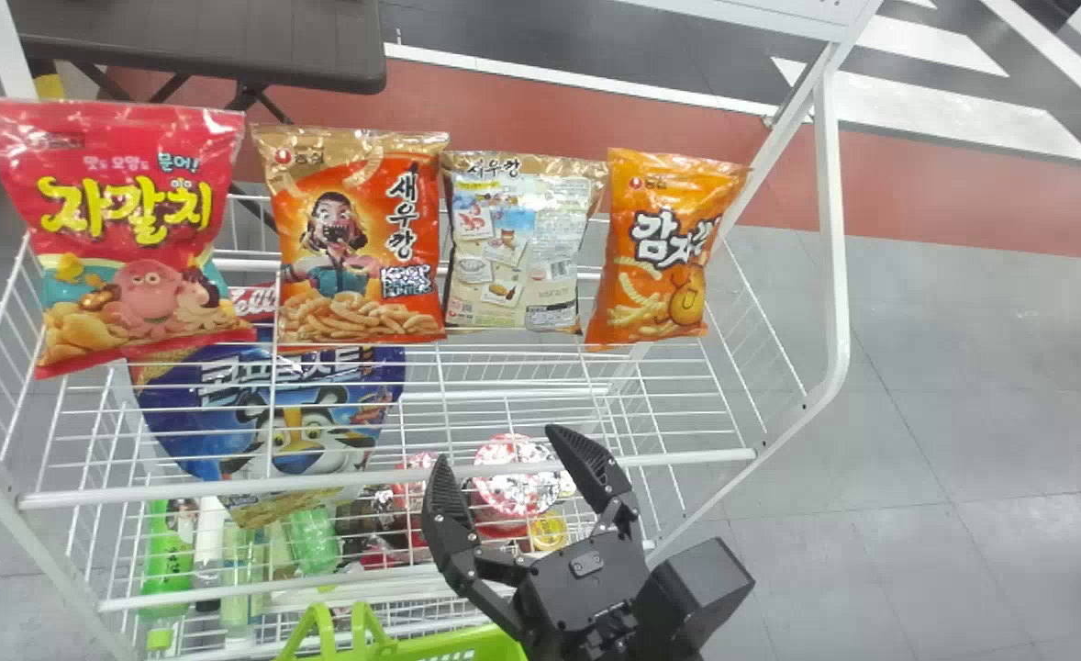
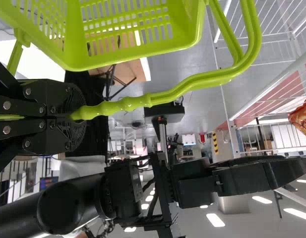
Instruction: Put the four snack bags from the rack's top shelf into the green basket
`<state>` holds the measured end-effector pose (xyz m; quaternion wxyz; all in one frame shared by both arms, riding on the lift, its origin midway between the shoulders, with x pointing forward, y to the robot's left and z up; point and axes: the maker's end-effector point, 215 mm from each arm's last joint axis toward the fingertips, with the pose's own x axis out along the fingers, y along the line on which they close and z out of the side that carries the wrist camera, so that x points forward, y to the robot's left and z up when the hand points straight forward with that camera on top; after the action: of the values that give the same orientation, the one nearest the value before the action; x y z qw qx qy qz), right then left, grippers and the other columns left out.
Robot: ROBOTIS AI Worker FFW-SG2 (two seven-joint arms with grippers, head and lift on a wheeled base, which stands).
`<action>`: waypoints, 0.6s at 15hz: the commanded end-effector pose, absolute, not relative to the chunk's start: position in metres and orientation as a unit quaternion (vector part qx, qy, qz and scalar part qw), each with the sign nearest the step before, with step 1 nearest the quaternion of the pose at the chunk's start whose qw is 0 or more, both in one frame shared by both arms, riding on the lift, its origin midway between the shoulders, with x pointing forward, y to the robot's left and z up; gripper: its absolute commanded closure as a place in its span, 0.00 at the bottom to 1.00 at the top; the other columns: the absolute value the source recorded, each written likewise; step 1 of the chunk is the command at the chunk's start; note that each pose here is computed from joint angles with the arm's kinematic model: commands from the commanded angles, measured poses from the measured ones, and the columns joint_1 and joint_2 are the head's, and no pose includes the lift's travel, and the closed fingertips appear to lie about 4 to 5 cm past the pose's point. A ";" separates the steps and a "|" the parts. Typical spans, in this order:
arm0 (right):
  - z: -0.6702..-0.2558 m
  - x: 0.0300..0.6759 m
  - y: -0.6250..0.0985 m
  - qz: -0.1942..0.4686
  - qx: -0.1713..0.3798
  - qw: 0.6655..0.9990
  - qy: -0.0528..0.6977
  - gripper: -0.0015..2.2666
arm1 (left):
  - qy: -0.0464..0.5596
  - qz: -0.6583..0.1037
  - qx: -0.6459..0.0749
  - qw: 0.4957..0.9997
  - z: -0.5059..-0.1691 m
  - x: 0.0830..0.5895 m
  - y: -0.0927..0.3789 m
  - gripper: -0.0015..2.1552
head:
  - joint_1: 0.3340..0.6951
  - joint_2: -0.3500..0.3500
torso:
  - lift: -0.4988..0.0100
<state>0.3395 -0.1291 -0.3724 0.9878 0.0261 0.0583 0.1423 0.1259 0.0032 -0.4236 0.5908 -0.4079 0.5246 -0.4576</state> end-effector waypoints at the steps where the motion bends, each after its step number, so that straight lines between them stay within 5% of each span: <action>1: -0.372 0.352 -0.122 0.148 0.031 0.987 0.052 0.03 | 0.524 -0.459 -0.411 0.588 -0.422 0.125 0.002 1.00 | 1.00 0.03 | 0.98; 6: -0.353 0.438 -0.045 0.209 0.024 0.976 0.051 0.03 | 0.528 -0.461 -0.407 0.586 -0.423 0.123 0.003 1.00 | 1.00 0.16 | 0.98; 9: -0.349 0.485 0.013 0.245 0.021 0.967 0.069 0.03 | 0.526 -0.464 -0.410 0.583 -0.421 0.122 0.002 1.00 | 1.00 0.39 | 0.98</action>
<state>0.4644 -0.0143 -0.3487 0.9717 0.0248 0.0566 0.2282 0.1223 0.0026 -0.4218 0.5835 -0.4102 0.5266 -0.4625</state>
